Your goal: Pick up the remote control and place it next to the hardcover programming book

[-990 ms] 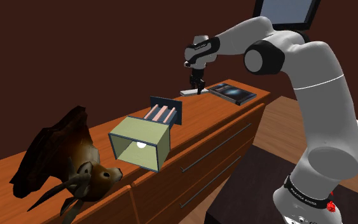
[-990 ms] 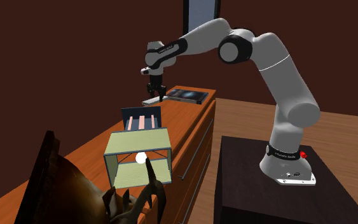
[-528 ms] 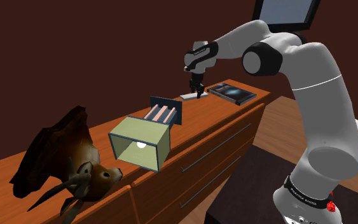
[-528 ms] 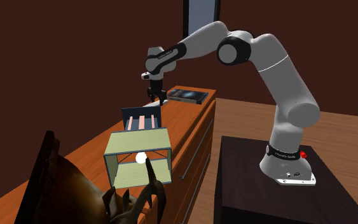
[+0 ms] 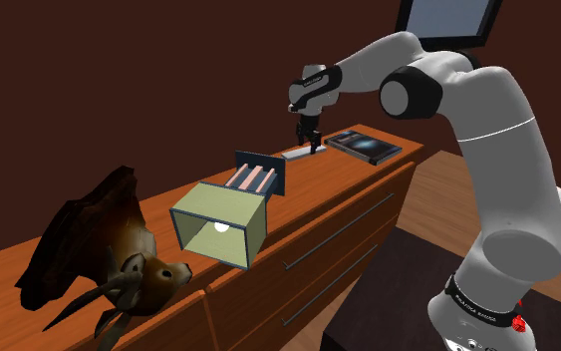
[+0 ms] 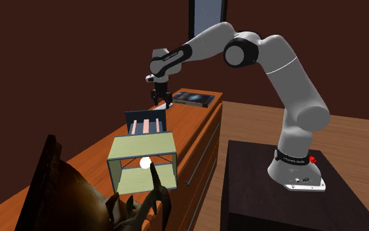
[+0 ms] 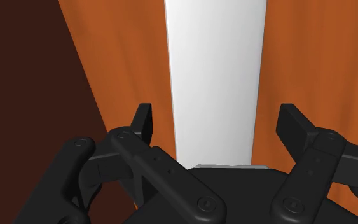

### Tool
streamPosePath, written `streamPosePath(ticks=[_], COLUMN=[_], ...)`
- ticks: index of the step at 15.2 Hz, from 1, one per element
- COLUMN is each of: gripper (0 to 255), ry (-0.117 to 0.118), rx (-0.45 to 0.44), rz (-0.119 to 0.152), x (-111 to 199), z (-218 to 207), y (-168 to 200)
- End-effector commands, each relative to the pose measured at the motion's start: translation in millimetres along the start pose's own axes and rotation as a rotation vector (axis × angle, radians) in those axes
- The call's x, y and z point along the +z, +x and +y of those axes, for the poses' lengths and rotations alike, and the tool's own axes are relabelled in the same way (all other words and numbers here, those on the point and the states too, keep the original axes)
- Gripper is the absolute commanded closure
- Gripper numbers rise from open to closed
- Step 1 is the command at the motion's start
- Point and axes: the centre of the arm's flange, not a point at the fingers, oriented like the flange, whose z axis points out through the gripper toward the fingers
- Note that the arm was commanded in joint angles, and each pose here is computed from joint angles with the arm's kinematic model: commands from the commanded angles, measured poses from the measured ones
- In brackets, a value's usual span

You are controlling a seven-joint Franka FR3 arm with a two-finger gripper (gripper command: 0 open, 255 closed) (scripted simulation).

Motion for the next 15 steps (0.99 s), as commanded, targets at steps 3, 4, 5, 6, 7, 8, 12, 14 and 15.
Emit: streamPosePath(ticks=[3, 4, 5, 6, 7, 8, 12, 14, 15], gripper=[0, 0, 0, 0, 0, 0, 0, 0, 0], ry=[0.0, 0.0, 0.0, 0.0, 0.0, 0.0, 0.0, 0.0, 0.0], rx=[0.0, 0.0, 0.0, 0.0, 0.0, 0.0, 0.0, 0.0, 0.0], rz=[0.0, 0.0, 0.0, 0.0, 0.0, 0.0, 0.0, 0.0, 0.0], x=[0, -13, -26, -40, -50, -50, -50, -50, -50], z=[0, 0, 0, 0, 0, 0, 0, 0, 0], y=[0, 0, 0, 0, 0, 0, 0, 0, 0])
